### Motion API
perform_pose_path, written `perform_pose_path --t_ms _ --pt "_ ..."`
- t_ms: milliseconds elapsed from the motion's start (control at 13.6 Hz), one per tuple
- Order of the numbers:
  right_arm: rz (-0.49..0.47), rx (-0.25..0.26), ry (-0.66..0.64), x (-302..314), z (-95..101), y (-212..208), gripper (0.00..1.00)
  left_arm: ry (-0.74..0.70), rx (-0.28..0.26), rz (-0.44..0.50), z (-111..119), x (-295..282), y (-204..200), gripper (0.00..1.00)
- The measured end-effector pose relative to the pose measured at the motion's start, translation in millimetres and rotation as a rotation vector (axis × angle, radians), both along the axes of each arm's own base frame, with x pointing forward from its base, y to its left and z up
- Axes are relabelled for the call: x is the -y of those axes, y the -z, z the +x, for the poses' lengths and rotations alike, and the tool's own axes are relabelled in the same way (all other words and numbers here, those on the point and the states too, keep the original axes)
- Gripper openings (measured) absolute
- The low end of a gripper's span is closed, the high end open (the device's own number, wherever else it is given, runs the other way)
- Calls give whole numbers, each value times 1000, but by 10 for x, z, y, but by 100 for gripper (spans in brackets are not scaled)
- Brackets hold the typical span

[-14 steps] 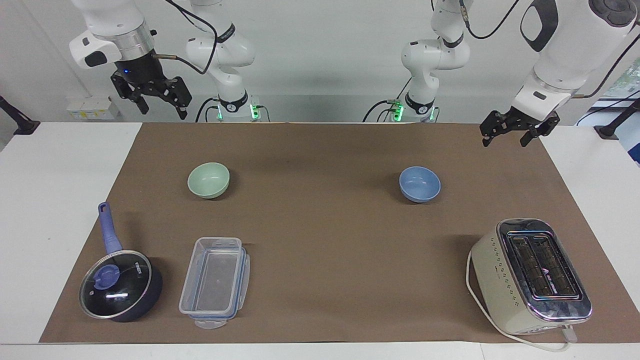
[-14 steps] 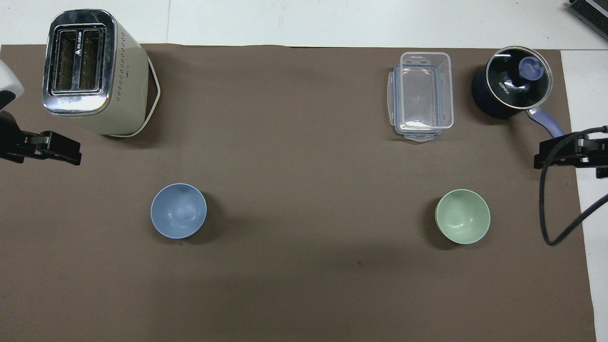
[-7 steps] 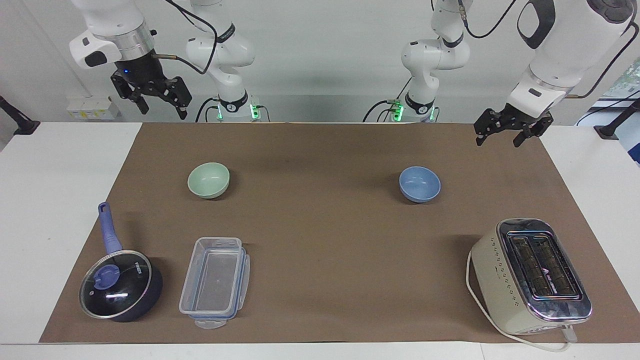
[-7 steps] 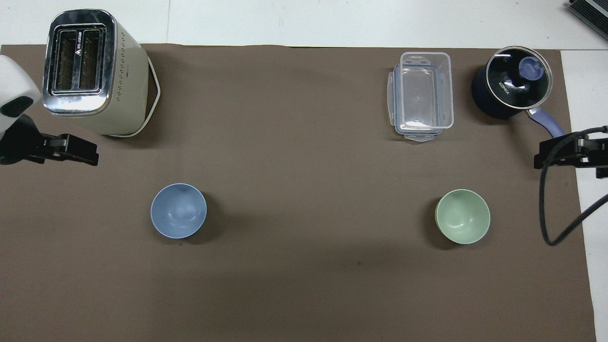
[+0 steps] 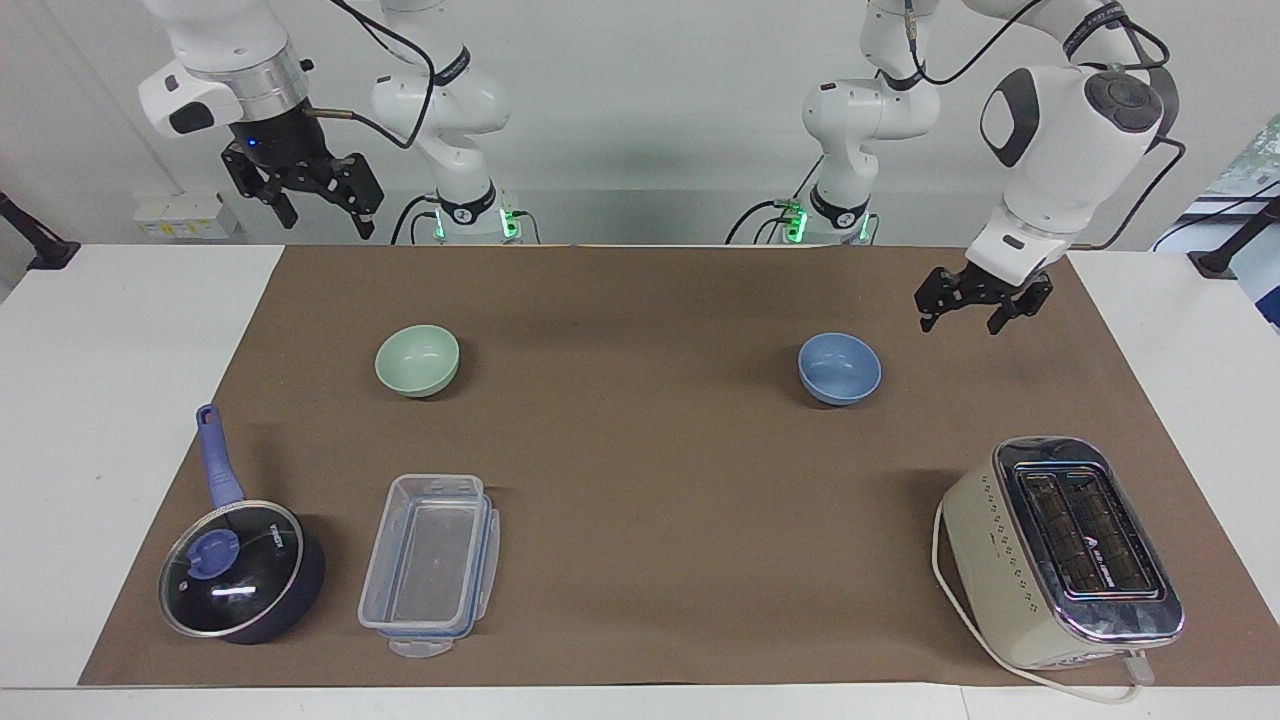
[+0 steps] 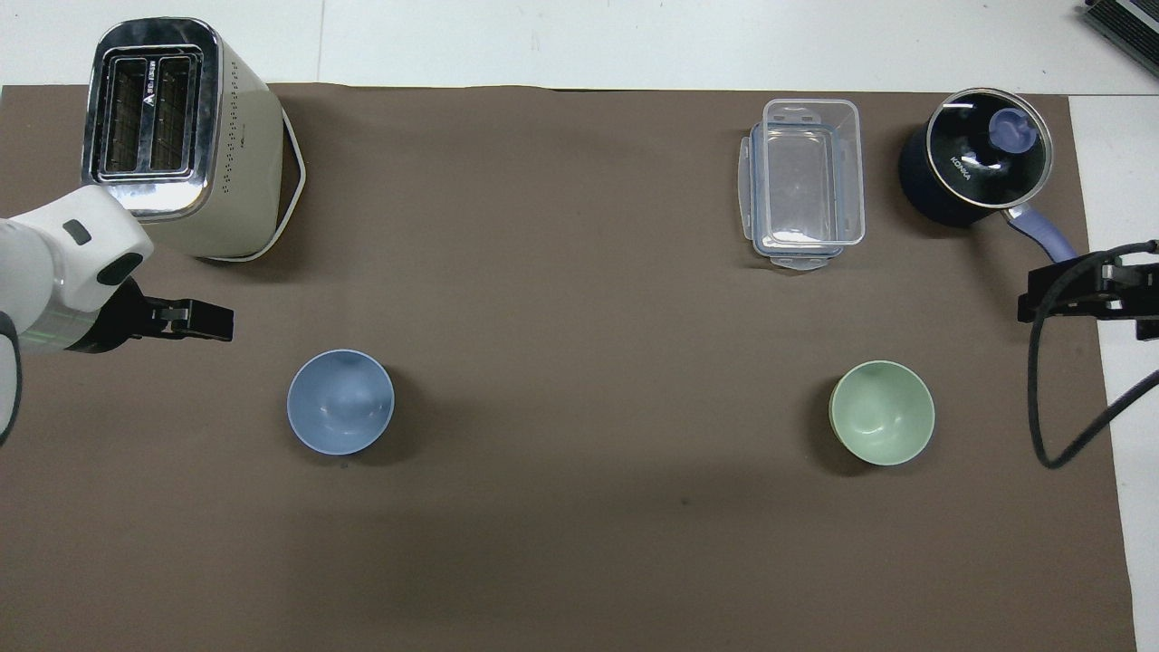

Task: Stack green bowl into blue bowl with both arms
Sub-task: 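Reach the left gripper down to the rim of the blue bowl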

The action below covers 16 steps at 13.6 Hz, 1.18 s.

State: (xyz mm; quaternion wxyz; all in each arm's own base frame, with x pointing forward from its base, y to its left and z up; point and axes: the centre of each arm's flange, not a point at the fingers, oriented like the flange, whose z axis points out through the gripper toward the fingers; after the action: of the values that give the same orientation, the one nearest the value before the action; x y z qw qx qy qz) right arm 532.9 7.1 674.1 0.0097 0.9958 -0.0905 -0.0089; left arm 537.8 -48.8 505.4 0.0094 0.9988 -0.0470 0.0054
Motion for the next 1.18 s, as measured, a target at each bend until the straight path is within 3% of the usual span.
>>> perform_pose_path --t_ms 514,808,1176 --pt "0 0 0 0 0 0 100 -28 18 -47 -178 38 851 100" --pt "0 0 0 0 0 0 100 -4 12 -53 -392 218 1338 100" --pt "0 0 0 0 0 0 100 4 49 -53 -629 283 1767 100"
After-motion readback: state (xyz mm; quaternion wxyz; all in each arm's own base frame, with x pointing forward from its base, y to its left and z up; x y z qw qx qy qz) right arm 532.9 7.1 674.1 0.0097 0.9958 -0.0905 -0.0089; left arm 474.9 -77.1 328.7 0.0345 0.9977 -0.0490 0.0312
